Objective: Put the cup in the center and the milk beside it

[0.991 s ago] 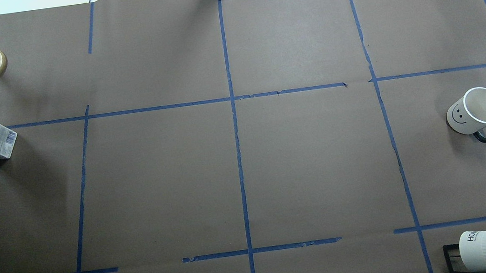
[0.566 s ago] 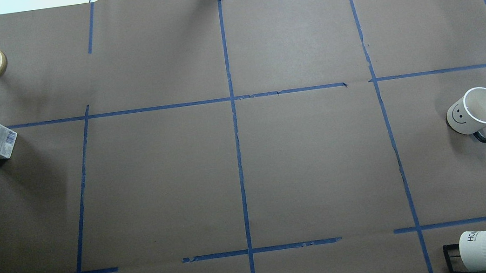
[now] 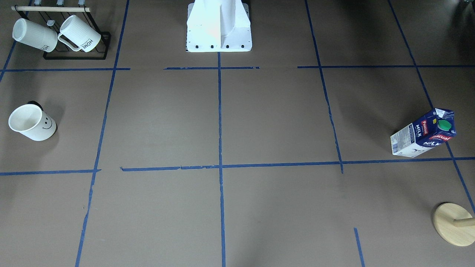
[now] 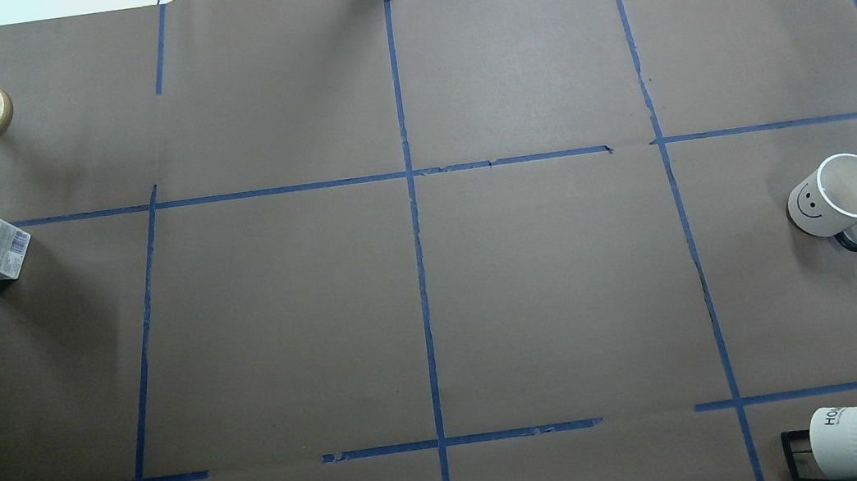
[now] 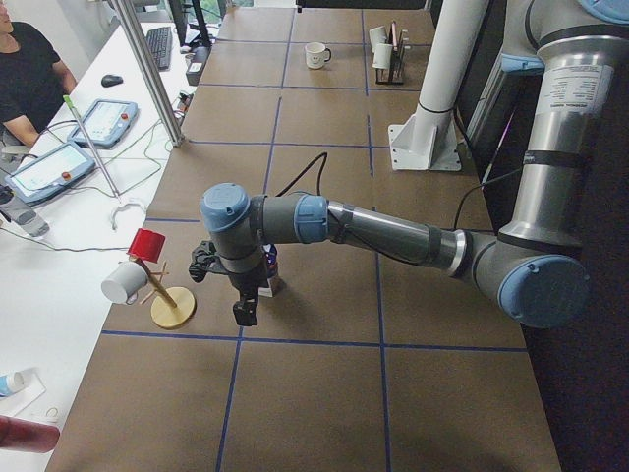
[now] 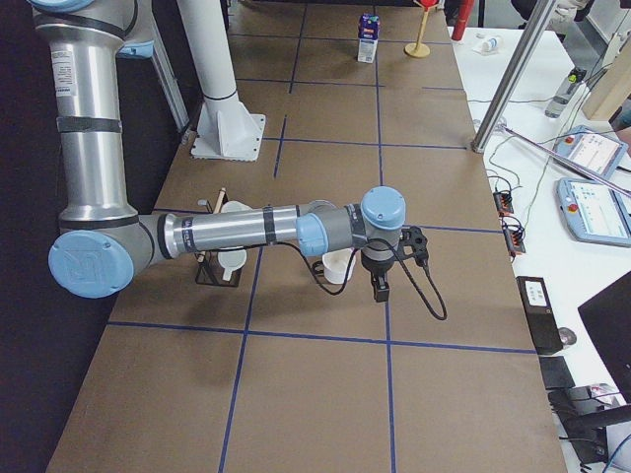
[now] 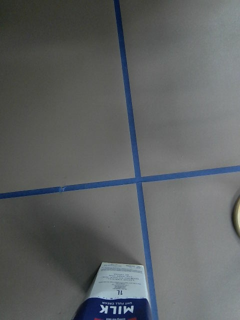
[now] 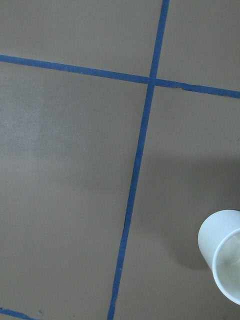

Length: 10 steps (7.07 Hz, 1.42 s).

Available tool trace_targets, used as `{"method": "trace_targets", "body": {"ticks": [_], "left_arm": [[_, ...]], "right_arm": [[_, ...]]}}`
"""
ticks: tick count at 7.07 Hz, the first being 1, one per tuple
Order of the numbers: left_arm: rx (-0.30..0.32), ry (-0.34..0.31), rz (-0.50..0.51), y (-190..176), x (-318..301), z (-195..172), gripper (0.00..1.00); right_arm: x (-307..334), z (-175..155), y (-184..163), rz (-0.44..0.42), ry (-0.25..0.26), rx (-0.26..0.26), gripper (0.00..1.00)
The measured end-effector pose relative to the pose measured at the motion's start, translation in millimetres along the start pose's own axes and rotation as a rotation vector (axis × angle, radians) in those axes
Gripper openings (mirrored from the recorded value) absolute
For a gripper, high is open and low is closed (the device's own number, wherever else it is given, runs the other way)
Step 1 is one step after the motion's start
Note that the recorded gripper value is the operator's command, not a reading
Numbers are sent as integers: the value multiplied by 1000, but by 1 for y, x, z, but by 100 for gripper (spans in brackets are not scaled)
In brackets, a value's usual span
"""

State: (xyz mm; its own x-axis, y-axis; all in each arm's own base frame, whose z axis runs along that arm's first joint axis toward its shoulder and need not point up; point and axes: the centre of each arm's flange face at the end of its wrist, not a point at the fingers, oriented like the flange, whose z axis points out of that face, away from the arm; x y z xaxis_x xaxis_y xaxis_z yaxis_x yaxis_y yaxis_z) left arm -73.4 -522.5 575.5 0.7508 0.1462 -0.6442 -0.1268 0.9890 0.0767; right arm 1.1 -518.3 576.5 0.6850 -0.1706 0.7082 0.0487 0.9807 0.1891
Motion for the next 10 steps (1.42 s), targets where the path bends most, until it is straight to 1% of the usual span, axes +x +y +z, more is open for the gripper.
{"method": "trace_targets", "body": {"ticks": [2,4,5,6,7,8,9,10], "left_arm": [[10,-1,11,2,2,-1,100],[15,-1,17,1,3,-2,100],[21,3,21,1,4,-2,100],[29,9,24,0,5,-3,100],[32,11,26,-1,6,-3,100],[33,12,27,-1,6,-3,100],[33,12,27,-1,6,-3,100],[32,13,26,-1,6,-2,100]], "right_arm": [[-3,5,2,-10,-5,-6,100],[-9,15,5,-14,-11,-26,100],[-17,24,7,1,-12,-39,99],[-31,40,11,25,-5,-40,98],[-48,60,20,61,0,-23,97],[-66,77,29,103,-12,-2,97],[-79,93,44,125,-31,6,93],[-85,106,58,125,-42,-1,70]]}}
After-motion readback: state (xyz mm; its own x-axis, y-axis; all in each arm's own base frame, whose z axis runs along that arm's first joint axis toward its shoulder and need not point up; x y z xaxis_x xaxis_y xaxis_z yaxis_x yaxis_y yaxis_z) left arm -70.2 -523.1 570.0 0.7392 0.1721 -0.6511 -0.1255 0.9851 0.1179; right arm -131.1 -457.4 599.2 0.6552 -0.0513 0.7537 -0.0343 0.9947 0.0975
